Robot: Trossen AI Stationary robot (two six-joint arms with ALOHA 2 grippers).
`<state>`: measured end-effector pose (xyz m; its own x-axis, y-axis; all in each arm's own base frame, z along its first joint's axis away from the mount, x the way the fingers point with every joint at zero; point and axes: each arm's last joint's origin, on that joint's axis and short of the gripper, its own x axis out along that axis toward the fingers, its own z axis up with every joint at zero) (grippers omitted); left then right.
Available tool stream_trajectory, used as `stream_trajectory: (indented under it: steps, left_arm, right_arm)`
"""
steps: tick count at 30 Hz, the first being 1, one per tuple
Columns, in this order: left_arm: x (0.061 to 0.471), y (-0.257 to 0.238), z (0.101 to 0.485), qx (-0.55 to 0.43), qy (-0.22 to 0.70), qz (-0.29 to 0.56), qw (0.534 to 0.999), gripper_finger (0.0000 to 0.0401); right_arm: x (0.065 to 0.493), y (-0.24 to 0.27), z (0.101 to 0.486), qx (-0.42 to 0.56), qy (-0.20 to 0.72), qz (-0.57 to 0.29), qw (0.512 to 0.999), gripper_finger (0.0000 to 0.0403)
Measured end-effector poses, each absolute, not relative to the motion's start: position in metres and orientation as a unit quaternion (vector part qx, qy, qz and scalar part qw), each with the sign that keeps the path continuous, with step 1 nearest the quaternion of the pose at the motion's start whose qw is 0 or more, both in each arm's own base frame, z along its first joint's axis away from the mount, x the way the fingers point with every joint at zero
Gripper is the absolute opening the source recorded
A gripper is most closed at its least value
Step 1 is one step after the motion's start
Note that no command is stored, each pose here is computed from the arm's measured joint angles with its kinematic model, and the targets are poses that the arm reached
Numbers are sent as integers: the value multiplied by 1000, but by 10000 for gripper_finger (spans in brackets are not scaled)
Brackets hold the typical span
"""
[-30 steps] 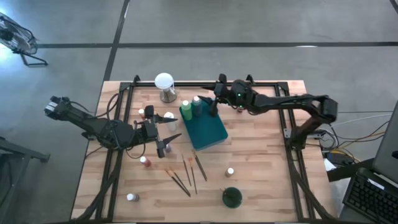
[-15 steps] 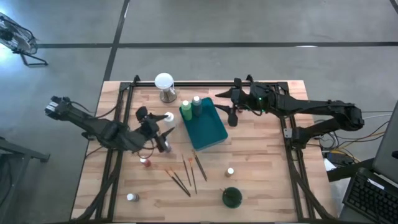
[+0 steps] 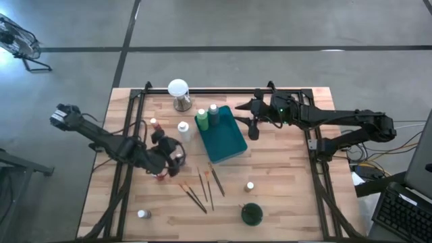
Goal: Pick & Place Paint Supplies
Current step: Put the gold paint brush into the green cup
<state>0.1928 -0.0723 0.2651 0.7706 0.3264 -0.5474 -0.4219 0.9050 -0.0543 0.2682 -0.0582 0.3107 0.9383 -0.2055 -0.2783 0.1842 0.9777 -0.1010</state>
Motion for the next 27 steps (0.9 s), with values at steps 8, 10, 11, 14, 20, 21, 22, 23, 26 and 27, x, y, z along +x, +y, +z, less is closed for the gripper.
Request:
stream_trajectory:
  steps: [8,10,11,14,20,21,22,23,26,27]
  left_arm:
    - [196,-82,275,-116,287,107,945,261]
    - [195,-84,283,-114,291,95,945,261]
    - [194,-86,287,-115,297,83,944,261]
    - [193,-93,295,-129,325,37,936,261]
    - [205,-110,283,-136,410,-38,901,261]
    - [209,-113,279,-131,427,-48,893,261]
    - [213,-116,275,-125,442,-58,886,261]
    - [217,-119,271,-119,458,-65,878,261]
    - [226,-127,257,-96,503,-78,855,261]
    - [229,-128,253,-84,516,-77,849,261]
  right_arm:
    - [265,-47,316,-16,136,-84,987,176]
    - [263,-40,318,-16,134,-73,988,167]
    - [263,-37,319,-17,131,-67,989,162]
    - [258,-29,323,-19,129,-52,990,146]
    - [252,-23,328,-22,123,-49,991,116]
    - [252,-24,328,-23,123,-56,991,111]
    - [252,-24,328,-24,123,-62,990,106]
    - [252,-25,328,-25,124,-69,990,102]
    - [252,-25,328,-26,124,-74,989,88]
    - [252,-25,327,-25,124,-74,989,84]
